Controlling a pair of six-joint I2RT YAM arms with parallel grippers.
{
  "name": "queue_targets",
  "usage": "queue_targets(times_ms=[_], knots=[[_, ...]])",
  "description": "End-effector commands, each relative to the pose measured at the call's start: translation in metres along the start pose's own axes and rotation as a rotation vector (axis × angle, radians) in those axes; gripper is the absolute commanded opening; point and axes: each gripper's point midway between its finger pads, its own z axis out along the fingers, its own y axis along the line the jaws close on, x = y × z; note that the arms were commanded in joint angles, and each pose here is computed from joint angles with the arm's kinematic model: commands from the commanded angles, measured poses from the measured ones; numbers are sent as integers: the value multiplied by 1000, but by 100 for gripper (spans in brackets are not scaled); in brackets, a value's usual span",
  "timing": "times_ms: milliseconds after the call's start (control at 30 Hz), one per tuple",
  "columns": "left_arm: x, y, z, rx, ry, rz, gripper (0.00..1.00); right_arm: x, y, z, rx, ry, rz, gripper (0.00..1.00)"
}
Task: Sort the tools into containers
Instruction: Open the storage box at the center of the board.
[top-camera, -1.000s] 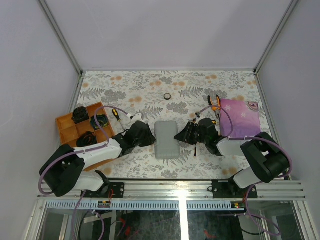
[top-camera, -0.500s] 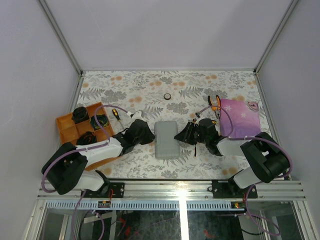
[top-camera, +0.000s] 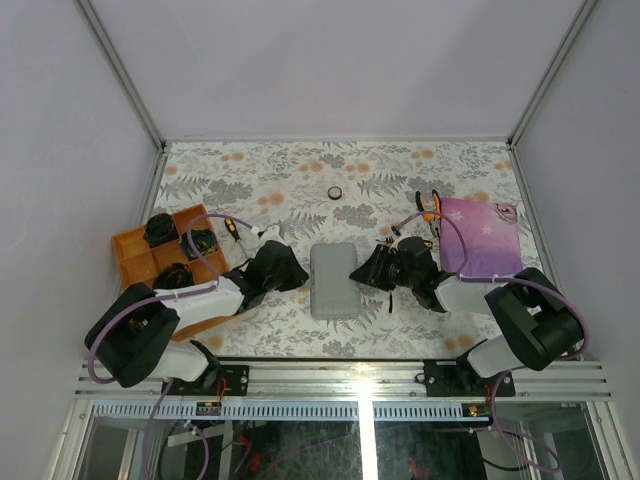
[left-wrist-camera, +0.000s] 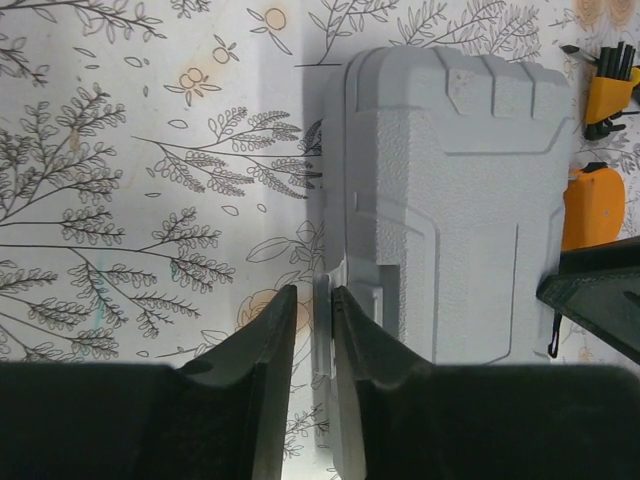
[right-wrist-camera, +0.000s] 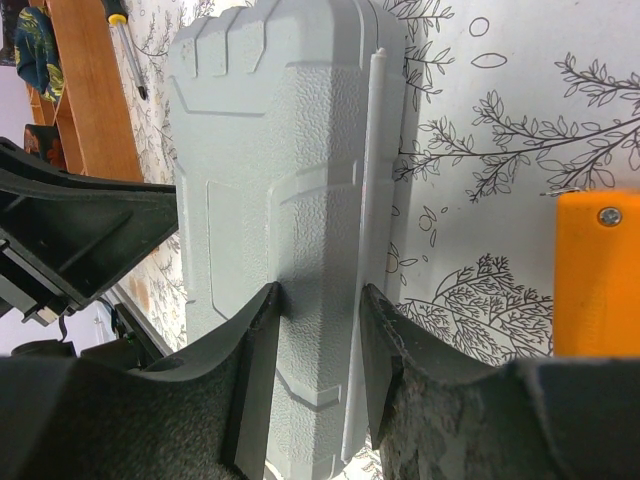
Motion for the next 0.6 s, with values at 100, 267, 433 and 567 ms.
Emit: queue_targets(times_ms=[100,267,433,567], knots=[[13,-2,3,62,42,5,21,42,-70,-14,261,124,6,36],[14,-10,2,117,42,-19,18,42,-71,-14,263,126,5,36],[11,-8,0,100,35,-23,6,41,-70,-15,262,122,0,36],[1,-6,-9,57,11,-14,0,28,-62,-19,271,101,-52,42]])
